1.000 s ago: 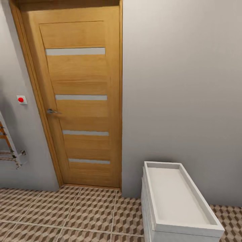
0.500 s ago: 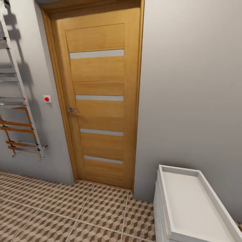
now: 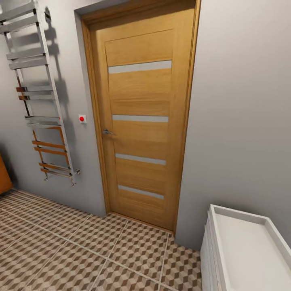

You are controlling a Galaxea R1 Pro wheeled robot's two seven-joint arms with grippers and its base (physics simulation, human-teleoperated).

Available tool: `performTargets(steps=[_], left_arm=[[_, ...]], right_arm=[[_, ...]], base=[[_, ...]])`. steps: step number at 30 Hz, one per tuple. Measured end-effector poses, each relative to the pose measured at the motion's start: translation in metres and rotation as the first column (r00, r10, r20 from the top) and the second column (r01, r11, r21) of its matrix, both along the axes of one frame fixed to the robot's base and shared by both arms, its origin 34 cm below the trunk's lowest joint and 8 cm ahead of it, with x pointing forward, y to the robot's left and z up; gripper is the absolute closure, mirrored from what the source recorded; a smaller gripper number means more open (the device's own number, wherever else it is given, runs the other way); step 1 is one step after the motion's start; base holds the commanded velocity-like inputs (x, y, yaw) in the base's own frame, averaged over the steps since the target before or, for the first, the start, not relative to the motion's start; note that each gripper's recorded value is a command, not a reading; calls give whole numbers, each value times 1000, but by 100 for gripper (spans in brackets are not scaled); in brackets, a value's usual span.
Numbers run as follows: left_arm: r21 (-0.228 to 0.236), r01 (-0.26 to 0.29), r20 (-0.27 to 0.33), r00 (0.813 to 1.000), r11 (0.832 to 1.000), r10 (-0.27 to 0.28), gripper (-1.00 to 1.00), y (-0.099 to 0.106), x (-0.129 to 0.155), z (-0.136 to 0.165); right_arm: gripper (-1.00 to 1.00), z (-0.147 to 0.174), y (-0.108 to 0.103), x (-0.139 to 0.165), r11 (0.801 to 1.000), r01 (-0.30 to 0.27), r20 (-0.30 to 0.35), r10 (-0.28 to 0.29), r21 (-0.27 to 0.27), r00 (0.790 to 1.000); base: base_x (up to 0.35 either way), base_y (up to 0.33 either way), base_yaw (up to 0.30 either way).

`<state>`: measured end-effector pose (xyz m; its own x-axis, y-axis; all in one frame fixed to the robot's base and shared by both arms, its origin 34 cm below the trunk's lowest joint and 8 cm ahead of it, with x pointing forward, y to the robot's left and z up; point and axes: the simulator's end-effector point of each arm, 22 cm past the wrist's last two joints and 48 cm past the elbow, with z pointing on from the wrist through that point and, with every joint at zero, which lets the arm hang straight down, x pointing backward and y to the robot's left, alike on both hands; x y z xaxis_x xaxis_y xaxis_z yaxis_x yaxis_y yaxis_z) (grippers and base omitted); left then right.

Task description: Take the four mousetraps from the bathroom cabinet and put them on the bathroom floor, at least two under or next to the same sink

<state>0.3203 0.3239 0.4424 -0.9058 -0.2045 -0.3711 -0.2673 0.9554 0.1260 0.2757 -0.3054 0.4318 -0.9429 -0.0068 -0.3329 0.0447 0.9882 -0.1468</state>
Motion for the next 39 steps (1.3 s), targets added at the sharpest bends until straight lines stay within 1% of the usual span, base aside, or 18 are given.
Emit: performTargets(steps=[39], left_arm=[[0,0,10,1000,1000,0,-100,0,4,2]], right_arm=[[-100,1,1,4,1000,-3,10,3,3,1000]], base=[[0,0,291]])
